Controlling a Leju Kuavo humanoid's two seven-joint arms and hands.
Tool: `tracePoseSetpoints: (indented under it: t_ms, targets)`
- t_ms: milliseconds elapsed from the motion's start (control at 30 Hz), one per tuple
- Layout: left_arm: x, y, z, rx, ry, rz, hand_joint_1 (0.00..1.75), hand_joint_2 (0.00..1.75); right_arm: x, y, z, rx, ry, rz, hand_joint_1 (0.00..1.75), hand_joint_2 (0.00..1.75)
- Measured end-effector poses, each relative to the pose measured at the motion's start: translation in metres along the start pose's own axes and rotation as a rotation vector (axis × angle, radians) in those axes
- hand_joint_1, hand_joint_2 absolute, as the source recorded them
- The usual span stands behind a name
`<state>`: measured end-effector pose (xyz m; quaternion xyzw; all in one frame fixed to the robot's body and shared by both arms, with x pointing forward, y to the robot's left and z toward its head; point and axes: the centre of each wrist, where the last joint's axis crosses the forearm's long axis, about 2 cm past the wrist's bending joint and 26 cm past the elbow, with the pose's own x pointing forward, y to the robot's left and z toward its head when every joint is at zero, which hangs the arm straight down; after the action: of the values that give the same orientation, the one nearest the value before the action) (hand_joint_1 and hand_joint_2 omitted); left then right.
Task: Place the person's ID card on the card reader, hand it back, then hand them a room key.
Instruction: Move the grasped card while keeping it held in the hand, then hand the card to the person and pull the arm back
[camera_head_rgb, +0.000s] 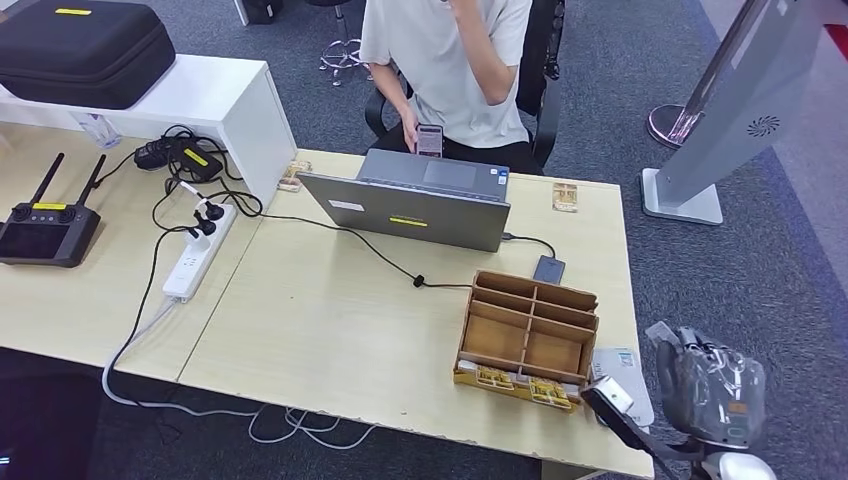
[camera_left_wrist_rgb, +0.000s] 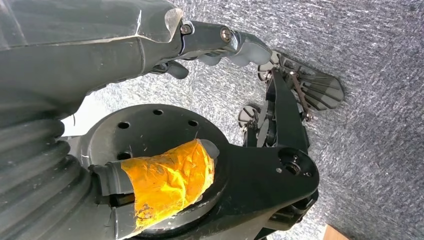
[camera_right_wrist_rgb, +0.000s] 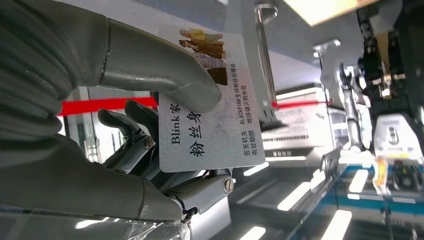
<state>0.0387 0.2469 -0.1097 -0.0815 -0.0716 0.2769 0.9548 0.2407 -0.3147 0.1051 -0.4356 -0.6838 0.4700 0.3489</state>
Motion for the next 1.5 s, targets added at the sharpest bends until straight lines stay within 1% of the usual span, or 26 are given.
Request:
tracePoseSetpoints:
  t_ms: [167,267,467,767,900,1067,1300,1400,1500]
  targets:
    - [0.001,0.000,0.000,-0.001,0.000,-0.010,0.00,1.75,0.020,0.030,0.008,0.104,-0.011,-0.059,1.75,1.75]
    - [0.001,0.000,0.000,0.000,0.000,-0.011,0.00,1.75,0.031,0.042,0.012,0.147,-0.022,-0.084,1.75,1.75]
    - [0.001,0.000,0.000,0.001,0.000,-0.011,0.00,1.75,0.042,0.057,0.018,0.198,-0.031,-0.114,1.75,1.75]
    - [0.002,0.000,0.000,0.004,-0.002,-0.003,0.00,1.75,0.052,0.071,0.027,0.258,-0.028,-0.136,1.75,1.75]
    - [0.002,0.000,0.000,0.006,-0.003,0.000,0.00,1.75,0.052,0.072,0.024,0.253,-0.024,-0.135,1.75,1.75]
    - [0.003,0.001,0.000,0.009,-0.005,0.004,0.00,1.75,0.050,0.066,0.014,0.219,-0.026,-0.128,1.75,1.75]
    - [0.003,0.001,0.000,0.013,-0.005,0.010,0.00,1.75,0.049,0.060,0.005,0.188,-0.030,-0.119,1.75,1.75]
    - [0.003,0.001,0.000,0.017,-0.005,0.008,0.00,1.75,0.047,0.051,-0.010,0.138,-0.043,-0.103,1.75,1.75]
    - [0.004,0.002,0.000,0.022,-0.002,-0.004,0.00,1.75,0.042,0.032,-0.038,0.055,-0.063,-0.079,1.75,1.75]
